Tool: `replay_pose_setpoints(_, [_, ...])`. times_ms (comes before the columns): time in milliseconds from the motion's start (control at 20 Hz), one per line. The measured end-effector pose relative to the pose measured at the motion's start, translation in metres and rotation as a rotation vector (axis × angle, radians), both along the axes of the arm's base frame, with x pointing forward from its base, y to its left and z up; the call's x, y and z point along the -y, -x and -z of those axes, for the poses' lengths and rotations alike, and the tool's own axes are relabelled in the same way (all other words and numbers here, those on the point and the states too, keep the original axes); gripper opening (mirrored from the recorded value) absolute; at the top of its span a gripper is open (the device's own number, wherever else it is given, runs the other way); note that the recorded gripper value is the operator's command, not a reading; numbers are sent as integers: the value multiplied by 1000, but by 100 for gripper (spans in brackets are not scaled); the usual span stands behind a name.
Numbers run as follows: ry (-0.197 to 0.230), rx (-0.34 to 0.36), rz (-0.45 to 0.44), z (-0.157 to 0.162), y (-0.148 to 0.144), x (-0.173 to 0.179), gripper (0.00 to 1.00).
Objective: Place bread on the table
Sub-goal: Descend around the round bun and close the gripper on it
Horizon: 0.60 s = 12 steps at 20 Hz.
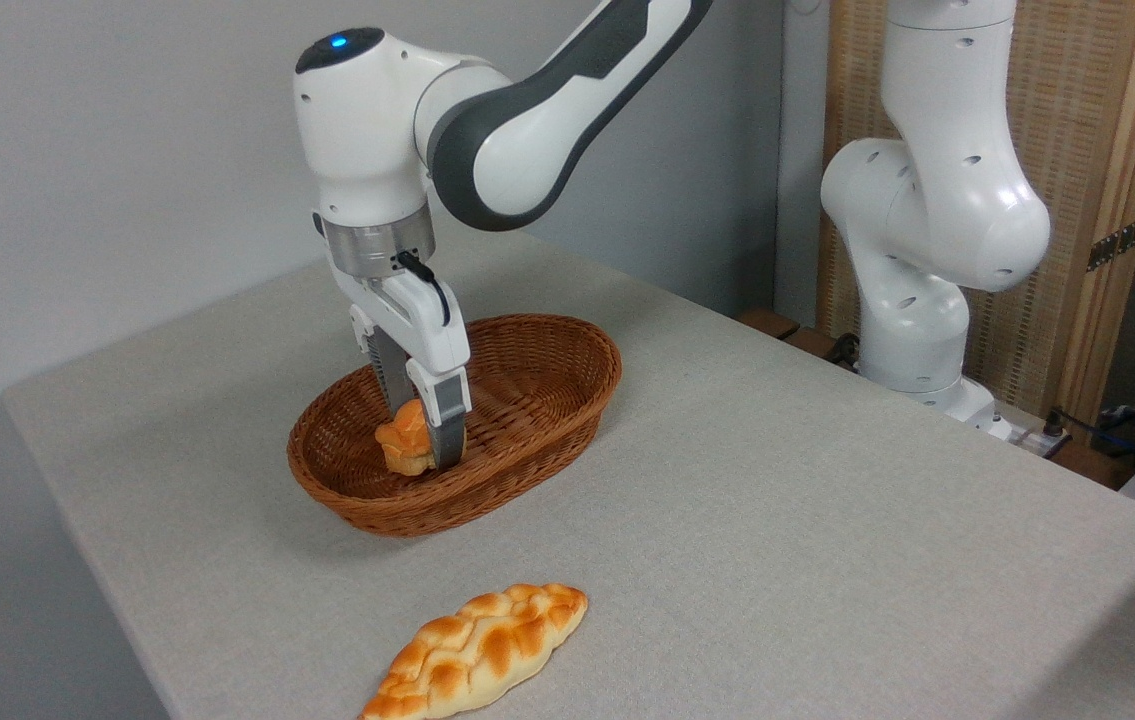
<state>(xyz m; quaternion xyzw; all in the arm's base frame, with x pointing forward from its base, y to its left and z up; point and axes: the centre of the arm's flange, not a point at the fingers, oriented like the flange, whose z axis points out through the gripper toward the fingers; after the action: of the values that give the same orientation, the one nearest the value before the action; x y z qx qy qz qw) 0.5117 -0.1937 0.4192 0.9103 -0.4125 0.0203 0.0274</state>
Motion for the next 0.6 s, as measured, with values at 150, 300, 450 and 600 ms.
replay_pose_setpoints(150, [-2, -2, 2, 2, 1, 1, 42])
replay_pose_setpoints(300, [-2, -2, 2, 2, 1, 1, 42])
replay_pose_setpoints(450, [-2, -2, 2, 2, 1, 1, 42])
replay_pose_setpoints(600, [-2, -2, 2, 2, 1, 1, 44])
